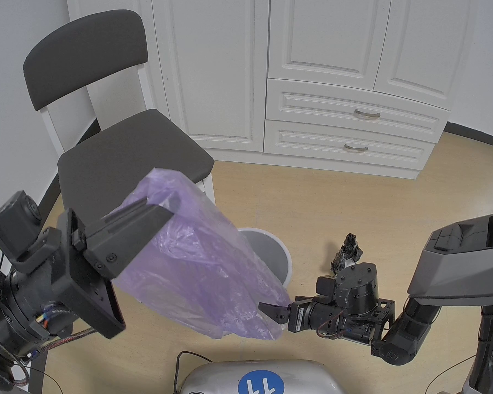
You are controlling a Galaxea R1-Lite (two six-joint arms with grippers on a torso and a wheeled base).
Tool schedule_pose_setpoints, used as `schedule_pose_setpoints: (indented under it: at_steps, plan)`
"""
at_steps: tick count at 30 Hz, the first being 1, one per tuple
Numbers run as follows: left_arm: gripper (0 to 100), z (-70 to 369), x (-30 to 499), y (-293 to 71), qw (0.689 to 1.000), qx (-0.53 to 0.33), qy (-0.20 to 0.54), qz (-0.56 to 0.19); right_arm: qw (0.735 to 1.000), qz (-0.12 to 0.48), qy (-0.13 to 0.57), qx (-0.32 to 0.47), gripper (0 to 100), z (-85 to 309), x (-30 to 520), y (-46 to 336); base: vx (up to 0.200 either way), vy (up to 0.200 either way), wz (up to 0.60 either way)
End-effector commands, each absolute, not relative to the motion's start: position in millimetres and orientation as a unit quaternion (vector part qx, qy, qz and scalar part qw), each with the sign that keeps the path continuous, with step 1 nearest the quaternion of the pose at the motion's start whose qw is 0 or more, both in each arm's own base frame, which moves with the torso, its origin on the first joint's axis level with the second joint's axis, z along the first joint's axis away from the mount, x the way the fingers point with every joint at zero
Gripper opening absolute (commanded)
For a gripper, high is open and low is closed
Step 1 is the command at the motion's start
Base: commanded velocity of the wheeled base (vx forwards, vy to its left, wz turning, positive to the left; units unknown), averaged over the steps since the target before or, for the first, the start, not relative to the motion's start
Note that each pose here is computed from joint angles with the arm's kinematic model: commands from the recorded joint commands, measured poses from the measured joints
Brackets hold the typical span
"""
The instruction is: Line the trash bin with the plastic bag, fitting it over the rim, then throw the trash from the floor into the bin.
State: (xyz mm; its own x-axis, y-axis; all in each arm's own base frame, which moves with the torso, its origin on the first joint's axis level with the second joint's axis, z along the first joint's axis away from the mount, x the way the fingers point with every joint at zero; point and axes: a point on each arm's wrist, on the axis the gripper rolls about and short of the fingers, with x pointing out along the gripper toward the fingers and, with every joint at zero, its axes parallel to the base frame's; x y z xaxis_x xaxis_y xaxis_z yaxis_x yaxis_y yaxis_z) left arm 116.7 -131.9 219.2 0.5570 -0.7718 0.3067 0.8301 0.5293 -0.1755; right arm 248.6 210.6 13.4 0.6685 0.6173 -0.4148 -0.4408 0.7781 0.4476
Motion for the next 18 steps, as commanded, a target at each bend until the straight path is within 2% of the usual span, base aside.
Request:
schedule_pose_setpoints:
  at_steps: [1, 8, 13, 15, 17, 18]
  plan:
    - [0, 225, 113, -127, 0.866, -0.158, -0.117, -0.459, 0.896, 0.294, 0.294, 0.156, 100, 3, 252, 211, 0.000, 0.000, 0.00]
    - [0, 230, 110, -123, 0.863, -0.163, -0.132, -0.459, 0.894, 0.295, 0.297, 0.161, 100, 3, 253, 210, 0.000, 0.000, 0.00]
    - [0, 236, 108, -121, 0.861, -0.168, -0.144, -0.459, 0.870, 0.318, 0.306, 0.222, 100, 1, 253, 209, 0.000, 0.000, 0.00]
    - [0, 236, 108, -121, 0.861, -0.168, -0.144, -0.459, 0.870, 0.318, 0.306, 0.222, 100, 1, 253, 209, 0.000, 0.000, 0.00]
    - [0, 240, 105, -118, 0.857, -0.173, -0.155, -0.459, 0.854, 0.348, 0.290, 0.257, 100, -7, 247, 205, 0.000, 0.000, 0.00]
    - [0, 241, 105, -117, 0.857, -0.174, -0.158, -0.459, 0.849, 0.345, 0.307, 0.257, 100, -15, 244, 203, 0.000, 0.000, 0.00]
